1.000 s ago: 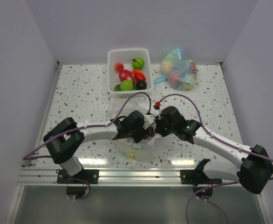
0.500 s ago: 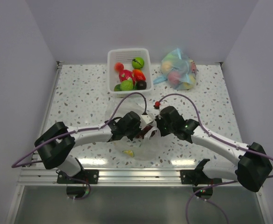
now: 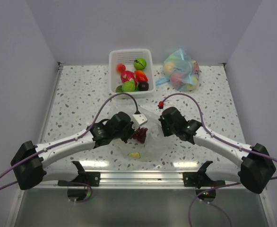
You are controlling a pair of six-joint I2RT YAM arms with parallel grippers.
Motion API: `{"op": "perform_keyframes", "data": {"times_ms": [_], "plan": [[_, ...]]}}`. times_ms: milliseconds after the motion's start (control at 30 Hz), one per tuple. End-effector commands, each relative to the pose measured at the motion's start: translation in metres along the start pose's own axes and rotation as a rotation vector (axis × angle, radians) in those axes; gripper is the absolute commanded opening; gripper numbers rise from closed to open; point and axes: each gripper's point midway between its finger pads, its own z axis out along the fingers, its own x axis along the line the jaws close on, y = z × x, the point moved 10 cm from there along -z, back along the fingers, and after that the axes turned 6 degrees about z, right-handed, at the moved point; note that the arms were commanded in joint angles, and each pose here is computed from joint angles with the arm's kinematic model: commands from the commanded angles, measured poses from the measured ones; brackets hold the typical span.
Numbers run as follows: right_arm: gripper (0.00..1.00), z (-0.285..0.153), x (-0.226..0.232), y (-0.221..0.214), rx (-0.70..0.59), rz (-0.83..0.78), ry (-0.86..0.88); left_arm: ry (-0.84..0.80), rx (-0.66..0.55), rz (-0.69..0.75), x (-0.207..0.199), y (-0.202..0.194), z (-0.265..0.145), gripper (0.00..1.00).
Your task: Untie the knot of the plastic bag and take out the fruit
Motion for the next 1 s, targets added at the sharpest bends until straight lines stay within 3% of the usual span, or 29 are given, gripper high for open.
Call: {"op": "perform_keyframes", "data": {"times_ms": [0, 367, 600, 767, 967], "plan": [[0.00, -0.004, -0.002, 0.008, -0.032, 0.020, -0.033, 0.037, -0.086, -0.018, 0.006, 0.021, -0.028, 0.00], [0.00, -0.004, -0.004, -0.001, -0.019, 0.018, -0.016, 0.111, -0.353, -0.092, 0.023, 0.092, -0.101, 0.00], [0.00, -0.004, -0.005, -0.008, -0.010, 0.036, -0.002, 0.301, -0.562, -0.212, 0.048, 0.155, -0.148, 0.00], [0.00, -0.005, -0.004, -0.008, -0.011, 0.050, 0.015, 0.495, -0.646, -0.278, 0.074, 0.188, -0.157, 0.00], [0.00, -0.012, -0.002, -0.001, -0.021, 0.042, 0.028, 0.646, -0.664, -0.358, 0.133, 0.219, -0.126, 0.00]]}}
